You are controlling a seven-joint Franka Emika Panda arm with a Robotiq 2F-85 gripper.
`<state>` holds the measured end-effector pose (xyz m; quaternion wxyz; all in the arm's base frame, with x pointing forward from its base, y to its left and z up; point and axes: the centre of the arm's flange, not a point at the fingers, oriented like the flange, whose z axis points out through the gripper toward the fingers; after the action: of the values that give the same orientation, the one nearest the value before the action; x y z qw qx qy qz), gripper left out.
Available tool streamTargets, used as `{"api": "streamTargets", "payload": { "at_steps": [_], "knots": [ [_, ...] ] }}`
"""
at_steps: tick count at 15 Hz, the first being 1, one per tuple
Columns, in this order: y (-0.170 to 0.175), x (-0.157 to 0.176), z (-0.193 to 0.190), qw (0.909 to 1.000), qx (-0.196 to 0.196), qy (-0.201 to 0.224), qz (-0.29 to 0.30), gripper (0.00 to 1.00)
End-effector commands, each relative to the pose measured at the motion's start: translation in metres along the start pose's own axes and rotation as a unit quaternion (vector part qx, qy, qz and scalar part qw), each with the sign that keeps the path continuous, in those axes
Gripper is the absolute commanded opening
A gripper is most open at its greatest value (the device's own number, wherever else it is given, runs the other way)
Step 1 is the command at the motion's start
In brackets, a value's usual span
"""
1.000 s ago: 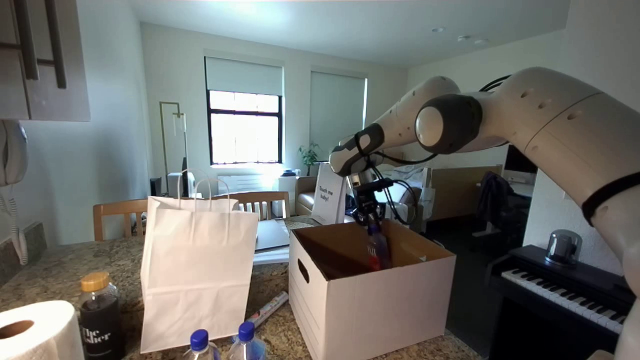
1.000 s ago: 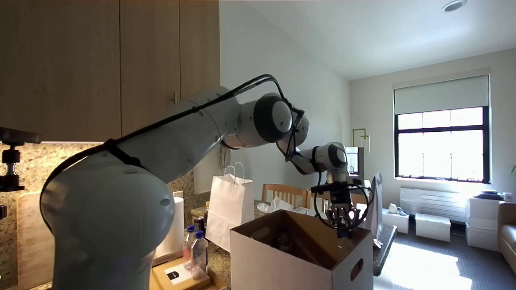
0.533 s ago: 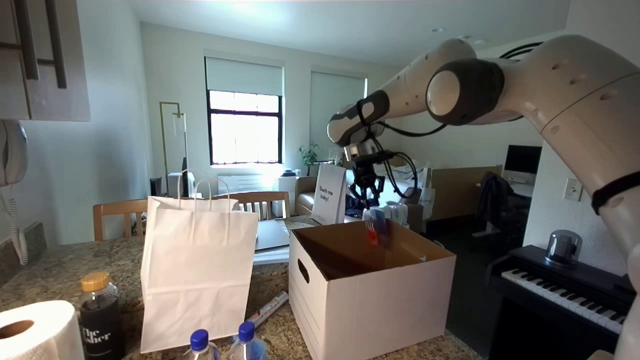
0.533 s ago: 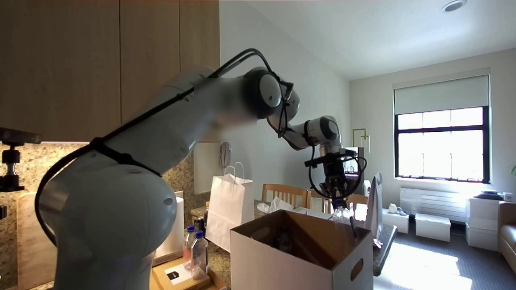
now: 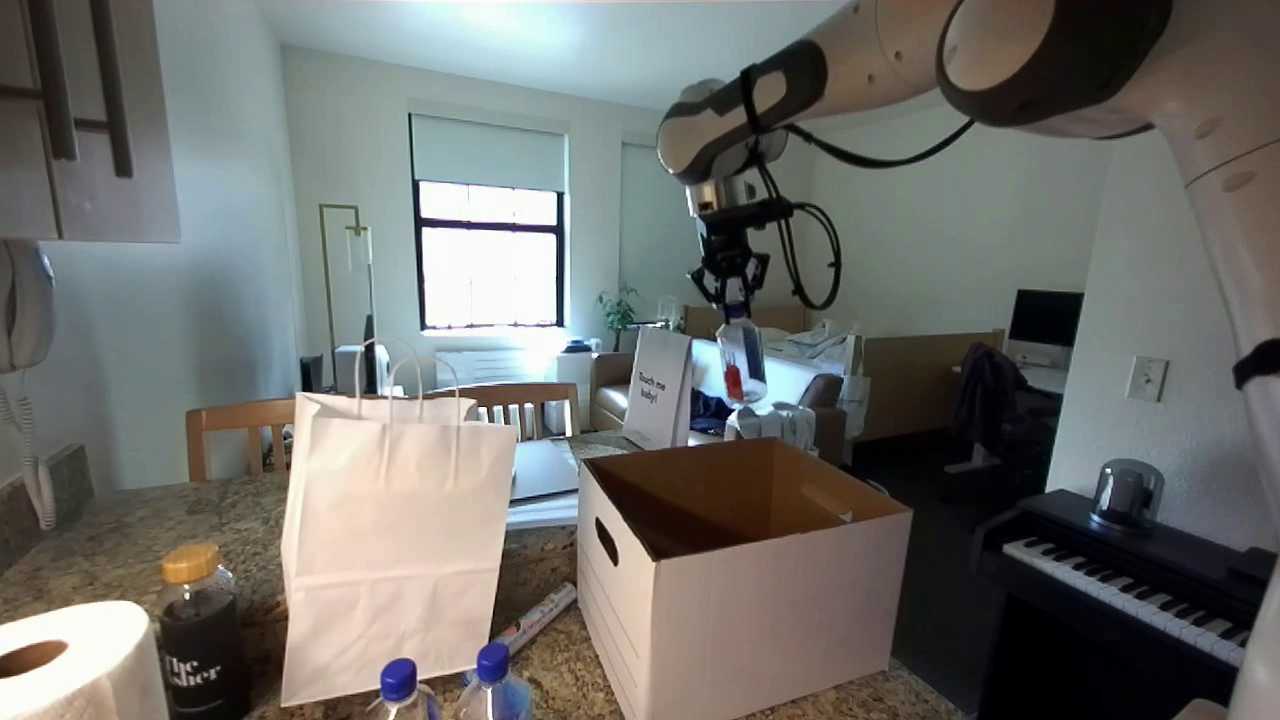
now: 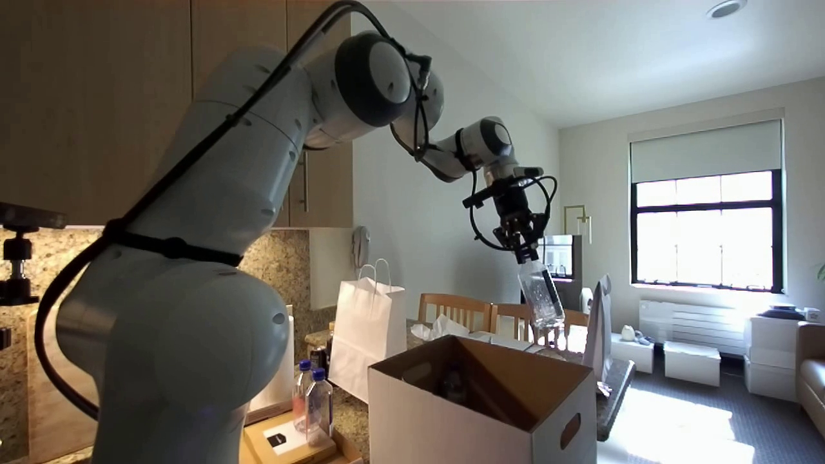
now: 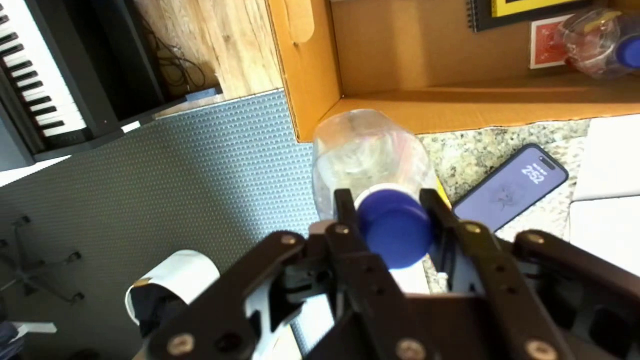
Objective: Pick up the bottle from the box and put them on the counter
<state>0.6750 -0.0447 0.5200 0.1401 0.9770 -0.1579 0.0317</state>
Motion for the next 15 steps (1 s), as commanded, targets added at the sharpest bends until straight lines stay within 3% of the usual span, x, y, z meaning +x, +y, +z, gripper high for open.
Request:
{"api": "streamTargets", "payload": {
  "at_steps": [1, 5, 9, 13, 14, 15],
  "knots": [
    [-0.009, -0.061, -0.054, 0.999, -0.023, 0.037, -0.012, 0.14],
    [-0.034, -0.125, -0.126, 0.9953, -0.021, 0.035, -0.089, 0.14],
    [-0.068, -0.187, -0.17, 0.9852, -0.01, 0.059, -0.161, 0.14],
    [-0.061, -0.208, -0.191, 0.9769, 0.011, 0.072, -0.201, 0.14],
    [-0.044, -0.2, -0.19, 0.9783, 0.039, 0.071, -0.19, 0.14],
    [-0.076, -0.198, -0.197, 0.9806, 0.011, 0.073, -0.182, 0.36]
  ]
}}
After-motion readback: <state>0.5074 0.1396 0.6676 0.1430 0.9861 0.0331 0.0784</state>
